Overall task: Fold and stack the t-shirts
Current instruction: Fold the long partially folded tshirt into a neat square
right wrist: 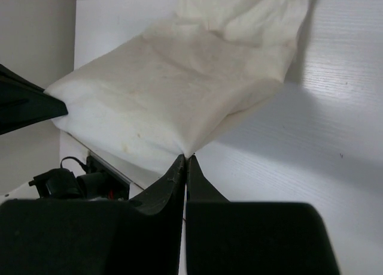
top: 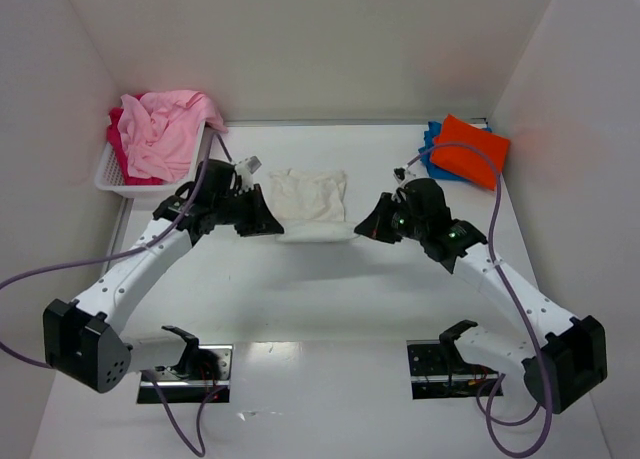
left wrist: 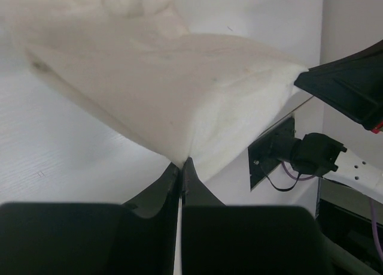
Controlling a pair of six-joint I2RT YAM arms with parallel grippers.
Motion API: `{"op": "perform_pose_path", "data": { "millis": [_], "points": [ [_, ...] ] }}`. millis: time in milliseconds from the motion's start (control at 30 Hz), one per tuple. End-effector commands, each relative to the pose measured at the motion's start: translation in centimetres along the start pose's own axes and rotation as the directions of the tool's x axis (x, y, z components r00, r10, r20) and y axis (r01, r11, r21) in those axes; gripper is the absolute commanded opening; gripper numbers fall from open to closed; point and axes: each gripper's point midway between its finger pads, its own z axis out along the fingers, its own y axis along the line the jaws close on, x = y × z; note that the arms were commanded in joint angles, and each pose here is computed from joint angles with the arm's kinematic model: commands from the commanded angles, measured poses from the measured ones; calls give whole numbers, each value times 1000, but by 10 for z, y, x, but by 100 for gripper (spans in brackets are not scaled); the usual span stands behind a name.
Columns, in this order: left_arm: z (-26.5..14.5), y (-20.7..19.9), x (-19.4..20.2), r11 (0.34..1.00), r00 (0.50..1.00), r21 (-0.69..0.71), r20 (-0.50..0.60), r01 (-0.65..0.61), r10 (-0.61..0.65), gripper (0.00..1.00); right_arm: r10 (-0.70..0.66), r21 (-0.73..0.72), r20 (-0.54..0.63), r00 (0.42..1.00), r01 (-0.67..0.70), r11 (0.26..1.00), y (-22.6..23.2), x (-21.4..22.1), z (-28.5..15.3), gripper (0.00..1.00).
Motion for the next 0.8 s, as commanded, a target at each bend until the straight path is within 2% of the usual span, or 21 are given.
{"op": "perform_pose_path", "data": {
  "millis": [0, 233, 767],
  "points": [
    [-15, -14, -9, 1000, 1000, 11, 14, 6, -6, 0, -24, 45, 72, 997, 21, 999, 3, -23, -6, 0],
    [-2, 9, -36, 997, 995, -24, 57, 79, -78, 0, -73, 56, 147, 987, 65, 996, 0, -71, 19, 0],
    [41, 54, -97, 979, 979, -25, 49, 202, -200, 0, -125, 35, 126, 984, 122, 992, -7, -137, 113, 1]
  ]
}}
